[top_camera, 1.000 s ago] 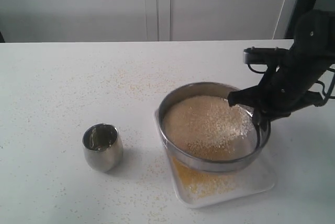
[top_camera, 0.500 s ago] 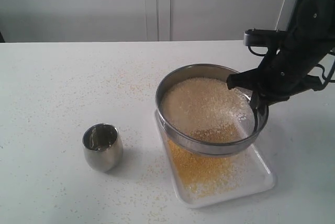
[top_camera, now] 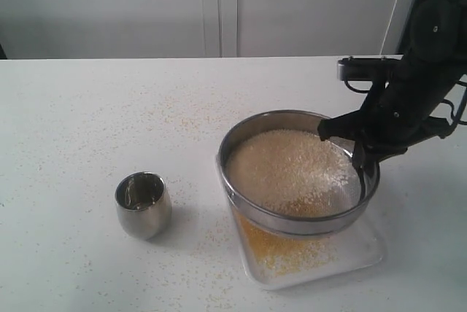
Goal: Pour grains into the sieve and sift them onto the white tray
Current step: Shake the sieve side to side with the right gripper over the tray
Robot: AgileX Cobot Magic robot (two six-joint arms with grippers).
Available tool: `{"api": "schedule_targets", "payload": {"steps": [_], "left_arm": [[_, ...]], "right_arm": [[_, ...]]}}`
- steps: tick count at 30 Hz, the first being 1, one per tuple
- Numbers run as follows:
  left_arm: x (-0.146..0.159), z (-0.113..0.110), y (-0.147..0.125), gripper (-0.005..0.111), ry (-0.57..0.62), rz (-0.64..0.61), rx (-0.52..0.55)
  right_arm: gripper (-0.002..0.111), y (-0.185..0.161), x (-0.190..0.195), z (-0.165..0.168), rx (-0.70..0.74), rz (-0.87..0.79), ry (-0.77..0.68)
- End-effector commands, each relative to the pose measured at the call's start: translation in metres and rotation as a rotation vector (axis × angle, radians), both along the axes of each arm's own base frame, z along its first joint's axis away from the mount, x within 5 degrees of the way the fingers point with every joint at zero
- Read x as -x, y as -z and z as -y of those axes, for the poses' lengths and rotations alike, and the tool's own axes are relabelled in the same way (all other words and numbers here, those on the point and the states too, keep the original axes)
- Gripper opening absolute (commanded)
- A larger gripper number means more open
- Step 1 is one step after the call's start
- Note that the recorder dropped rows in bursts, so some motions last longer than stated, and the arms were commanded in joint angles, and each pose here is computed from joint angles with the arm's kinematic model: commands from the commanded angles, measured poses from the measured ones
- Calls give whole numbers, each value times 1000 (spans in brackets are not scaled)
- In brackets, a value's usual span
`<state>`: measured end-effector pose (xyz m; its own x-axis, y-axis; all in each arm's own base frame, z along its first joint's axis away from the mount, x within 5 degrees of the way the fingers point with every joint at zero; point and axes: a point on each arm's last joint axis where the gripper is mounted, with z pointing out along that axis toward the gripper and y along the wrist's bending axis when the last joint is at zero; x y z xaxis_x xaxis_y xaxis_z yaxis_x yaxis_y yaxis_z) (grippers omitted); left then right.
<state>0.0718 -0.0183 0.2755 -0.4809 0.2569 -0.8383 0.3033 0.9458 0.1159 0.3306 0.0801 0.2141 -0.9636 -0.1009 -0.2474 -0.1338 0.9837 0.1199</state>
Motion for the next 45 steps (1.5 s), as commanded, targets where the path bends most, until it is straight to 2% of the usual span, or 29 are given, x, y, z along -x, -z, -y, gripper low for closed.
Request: {"api": "schedule_targets", "payload": {"steps": [1, 4, 9, 14, 19, 25, 30, 38, 42, 45], "left_arm": [[1, 1, 1, 0, 11, -6, 9], [1, 1, 1, 0, 11, -6, 9], [1, 1, 1, 0, 11, -6, 9], [1, 1, 1, 0, 11, -6, 9], [1, 1, 1, 0, 11, -6, 9], [1, 1, 1, 0, 11, -6, 9], [1, 1, 1, 0, 11, -6, 9], [1, 1, 1, 0, 11, -6, 9], [1, 1, 1, 0, 11, -6, 9], [1, 1, 1, 0, 11, -6, 9]], "right_arm": [[0, -7, -5, -2, -17, -6, 12], [0, -6, 4, 1, 9, -66, -2], [0, -5, -14, -2, -36, 111, 34], [0, -11, 5, 2, 13, -55, -2], [0, -7, -12, 0, -20, 139, 26], [0, -6, 5, 5, 44, -35, -15], [0, 1, -7, 2, 6, 96, 12], [0, -8, 4, 4, 29, -4, -6], [0, -5, -13, 1, 3, 148, 12], [0, -6, -7, 2, 22, 42, -3]]}}
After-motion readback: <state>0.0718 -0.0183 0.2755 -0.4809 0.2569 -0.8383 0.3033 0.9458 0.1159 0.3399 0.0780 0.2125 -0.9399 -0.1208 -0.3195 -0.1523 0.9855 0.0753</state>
